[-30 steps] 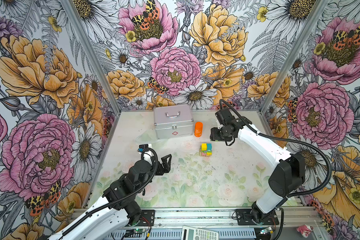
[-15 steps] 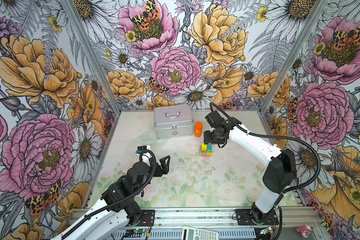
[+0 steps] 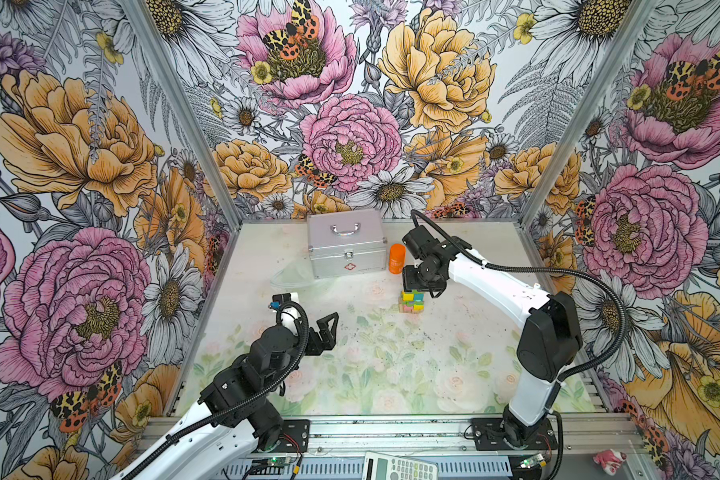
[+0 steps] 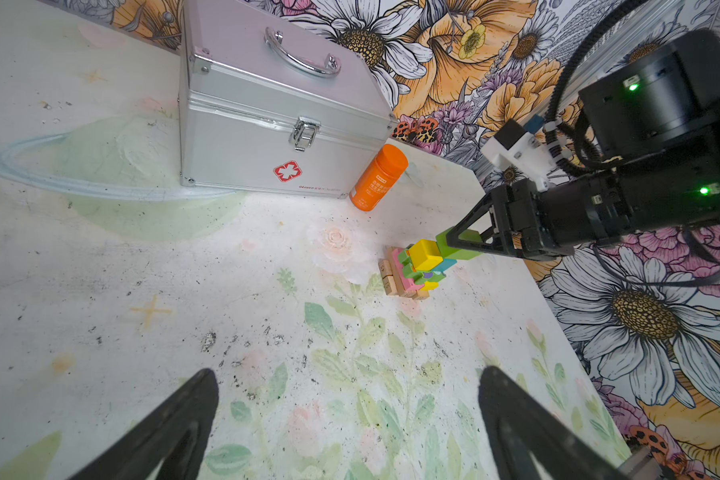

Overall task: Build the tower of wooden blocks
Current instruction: 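Lower the lime-green block onto the yellow and teal cubes atop the stack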

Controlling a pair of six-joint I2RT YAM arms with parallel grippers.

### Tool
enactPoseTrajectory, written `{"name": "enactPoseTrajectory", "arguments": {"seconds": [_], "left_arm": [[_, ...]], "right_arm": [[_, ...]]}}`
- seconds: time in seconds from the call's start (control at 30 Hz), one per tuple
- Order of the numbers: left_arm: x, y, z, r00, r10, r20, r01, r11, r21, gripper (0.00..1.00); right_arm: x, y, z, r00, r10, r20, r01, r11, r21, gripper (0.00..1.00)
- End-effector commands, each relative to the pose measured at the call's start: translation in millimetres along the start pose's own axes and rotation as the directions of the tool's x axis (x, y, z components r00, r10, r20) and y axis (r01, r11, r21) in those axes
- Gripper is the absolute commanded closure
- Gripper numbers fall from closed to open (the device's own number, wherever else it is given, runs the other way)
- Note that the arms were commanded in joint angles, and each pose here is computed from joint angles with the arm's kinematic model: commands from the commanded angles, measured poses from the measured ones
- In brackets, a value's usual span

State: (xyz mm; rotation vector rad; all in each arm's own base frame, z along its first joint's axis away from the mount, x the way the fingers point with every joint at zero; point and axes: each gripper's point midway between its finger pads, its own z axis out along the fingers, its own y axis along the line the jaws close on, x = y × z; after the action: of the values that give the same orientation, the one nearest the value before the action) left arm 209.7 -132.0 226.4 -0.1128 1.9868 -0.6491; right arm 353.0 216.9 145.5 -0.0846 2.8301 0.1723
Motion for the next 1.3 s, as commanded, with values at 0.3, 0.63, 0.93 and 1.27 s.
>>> {"name": "enactPoseTrajectory", "arguments": {"seconds": [0.3,0.63,0.93,1.27], "left_arm": [[6,4,2,1.000,0.020,-0.017,-0.021,1.000,-0.004,0.01],[8,-1,6,0.999,0.029,-0.035,-0.028,1.000,0.011,0.01],[9,-2,8,0.999,0.032,-0.039,-0.031,0.999,0.014,0.01],[9,0,9,0.999,0.029,-0.037,-0.029,1.000,0.011,0.01]], "right_arm": [[-10,1,9,1.000,-0.026,0.000,0.026,0.999,0.028,0.49],[-13,-4,10,1.000,-0.025,-0.004,0.025,0.999,0.032,0.49],[-13,-6,15,1.000,-0.026,-0.015,0.026,0.999,0.039,0.49],[-16,-5,10,1.000,-0.024,-0.004,0.024,0.999,0.031,0.49]]}}
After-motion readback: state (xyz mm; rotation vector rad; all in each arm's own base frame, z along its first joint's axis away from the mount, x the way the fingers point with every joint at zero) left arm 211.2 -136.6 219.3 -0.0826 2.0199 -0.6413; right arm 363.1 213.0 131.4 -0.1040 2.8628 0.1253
